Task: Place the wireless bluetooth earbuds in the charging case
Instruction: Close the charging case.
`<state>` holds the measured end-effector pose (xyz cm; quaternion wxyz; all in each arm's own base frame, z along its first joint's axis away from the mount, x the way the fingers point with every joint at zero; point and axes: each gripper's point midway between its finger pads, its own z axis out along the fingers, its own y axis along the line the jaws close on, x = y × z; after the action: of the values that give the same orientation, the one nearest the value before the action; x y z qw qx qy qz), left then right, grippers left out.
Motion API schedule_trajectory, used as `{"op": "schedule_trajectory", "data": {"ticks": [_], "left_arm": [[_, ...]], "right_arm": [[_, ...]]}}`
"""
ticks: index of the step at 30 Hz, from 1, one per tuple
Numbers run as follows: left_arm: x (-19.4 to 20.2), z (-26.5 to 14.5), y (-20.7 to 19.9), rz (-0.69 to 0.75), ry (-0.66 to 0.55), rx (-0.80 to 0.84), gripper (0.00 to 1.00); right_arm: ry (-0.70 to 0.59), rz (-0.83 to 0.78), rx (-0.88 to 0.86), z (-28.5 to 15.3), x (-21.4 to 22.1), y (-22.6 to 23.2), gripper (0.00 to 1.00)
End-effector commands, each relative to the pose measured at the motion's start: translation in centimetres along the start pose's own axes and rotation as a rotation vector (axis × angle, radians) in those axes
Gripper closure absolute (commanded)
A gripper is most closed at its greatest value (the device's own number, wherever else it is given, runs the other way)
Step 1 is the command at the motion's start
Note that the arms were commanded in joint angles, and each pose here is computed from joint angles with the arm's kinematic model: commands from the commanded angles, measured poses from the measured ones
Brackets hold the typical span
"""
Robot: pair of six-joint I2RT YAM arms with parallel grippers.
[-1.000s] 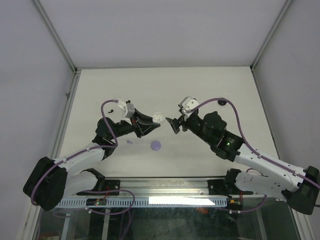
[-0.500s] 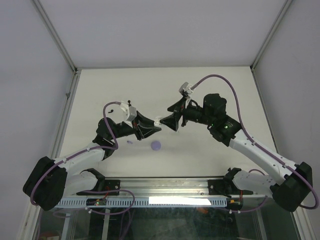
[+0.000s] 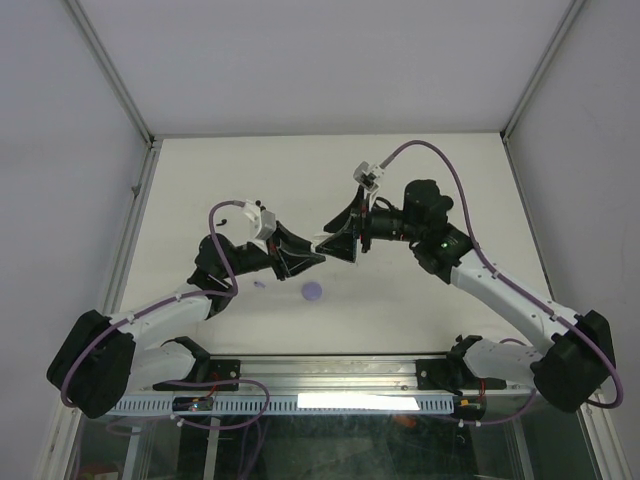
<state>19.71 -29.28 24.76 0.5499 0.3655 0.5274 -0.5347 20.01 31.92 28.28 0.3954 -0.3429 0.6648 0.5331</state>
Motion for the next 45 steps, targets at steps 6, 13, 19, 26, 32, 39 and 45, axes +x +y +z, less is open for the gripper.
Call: {"op": "schedule_trajectory", "data": {"ticks": [6, 13, 19, 26, 32, 39, 45], "left_arm": [[-0.8, 0.8, 1.2, -0.098, -0.024, -0.064, 1.0], [-1.0, 0.6, -0.4, -0.079, -0.033, 0.017, 1.0], [-1.9, 0.8, -1.2, -0.032, -0.044, 0.064, 1.0], [-2.5, 1.3, -1.0, -0.022, -0.054, 0.077, 1.0], [-2.3, 1.3, -0.9, -0.033, -0.053, 0.071, 1.0], [-0.4, 1.5, 0.8, -0.12, -0.002, -0.013, 1.0], [0.5, 1.6, 1.9, -0.192, 0.012, -0.069, 1.0]], "right_arm": [[-0.076, -0.083, -0.126, -1.9, -2.4, 2.9, 0.24], [-0.096, -0.088, 0.028, -2.2, -2.5, 0.3, 0.25], [-0.047, -0.059, 0.012, -1.6, -1.5, -0.2, 0.25], [0.006, -0.015, -0.118, -1.1, -0.4, 1.3, 0.25], [0.011, -0.022, -0.158, -1.2, -0.3, 1.9, 0.26], [-0.019, -0.096, -0.173, -2.0, -0.8, 2.9, 0.26], [-0.033, -0.1, -0.09, -2.2, -0.9, 1.8, 0.26]]}}
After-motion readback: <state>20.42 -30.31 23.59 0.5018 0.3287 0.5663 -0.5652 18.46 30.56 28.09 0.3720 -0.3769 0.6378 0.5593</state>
